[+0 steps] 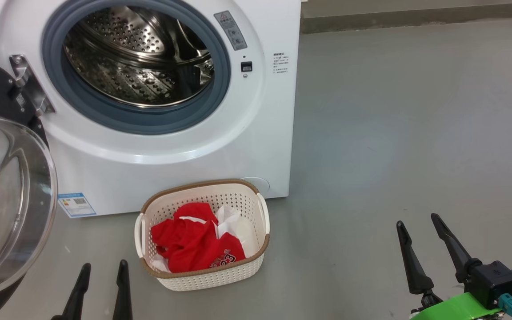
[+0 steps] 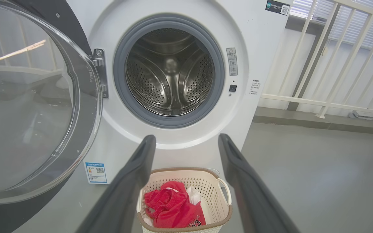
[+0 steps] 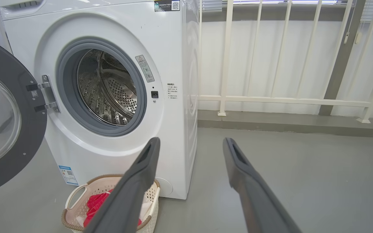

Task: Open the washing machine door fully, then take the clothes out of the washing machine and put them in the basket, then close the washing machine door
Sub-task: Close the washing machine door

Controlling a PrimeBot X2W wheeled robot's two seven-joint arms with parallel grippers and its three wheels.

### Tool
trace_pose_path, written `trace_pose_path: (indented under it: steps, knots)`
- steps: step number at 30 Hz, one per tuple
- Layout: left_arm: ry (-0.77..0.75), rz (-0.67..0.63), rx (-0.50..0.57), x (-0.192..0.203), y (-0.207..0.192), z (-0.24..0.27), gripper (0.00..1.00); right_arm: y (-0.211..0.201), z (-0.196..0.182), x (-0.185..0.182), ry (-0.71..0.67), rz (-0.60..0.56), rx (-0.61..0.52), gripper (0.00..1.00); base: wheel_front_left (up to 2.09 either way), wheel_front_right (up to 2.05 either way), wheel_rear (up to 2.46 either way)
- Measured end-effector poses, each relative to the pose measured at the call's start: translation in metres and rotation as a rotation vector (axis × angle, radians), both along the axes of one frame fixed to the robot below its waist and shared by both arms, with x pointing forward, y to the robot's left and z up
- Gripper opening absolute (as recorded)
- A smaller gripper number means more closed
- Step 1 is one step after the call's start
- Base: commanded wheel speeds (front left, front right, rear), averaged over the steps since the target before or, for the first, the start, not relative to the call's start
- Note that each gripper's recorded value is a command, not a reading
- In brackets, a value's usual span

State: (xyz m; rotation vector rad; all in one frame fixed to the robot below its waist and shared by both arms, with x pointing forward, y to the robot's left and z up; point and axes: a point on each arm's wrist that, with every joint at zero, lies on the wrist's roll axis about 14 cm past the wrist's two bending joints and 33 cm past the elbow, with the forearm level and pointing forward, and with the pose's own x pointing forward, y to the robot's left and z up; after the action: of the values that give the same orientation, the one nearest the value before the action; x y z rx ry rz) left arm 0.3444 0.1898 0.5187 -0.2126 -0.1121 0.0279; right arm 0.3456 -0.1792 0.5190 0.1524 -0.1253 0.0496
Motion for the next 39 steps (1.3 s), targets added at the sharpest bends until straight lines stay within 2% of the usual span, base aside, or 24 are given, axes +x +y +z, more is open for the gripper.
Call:
trace_pose_path:
  steps: [15, 39]
  knots:
    - [-0.030, 0.100, 0.033, -0.015, 0.025, 0.011, 1.00, 0.027, 0.001, 0.014, -0.002, 0.085, -0.010, 1.00, 0.00, 0.00, 0.00]
    - [-0.086, 0.403, 0.052, -0.085, 0.100, 0.033, 1.00, 0.130, 0.014, 0.037, -0.044, 0.387, -0.032, 1.00, 0.00, 0.00, 0.00]
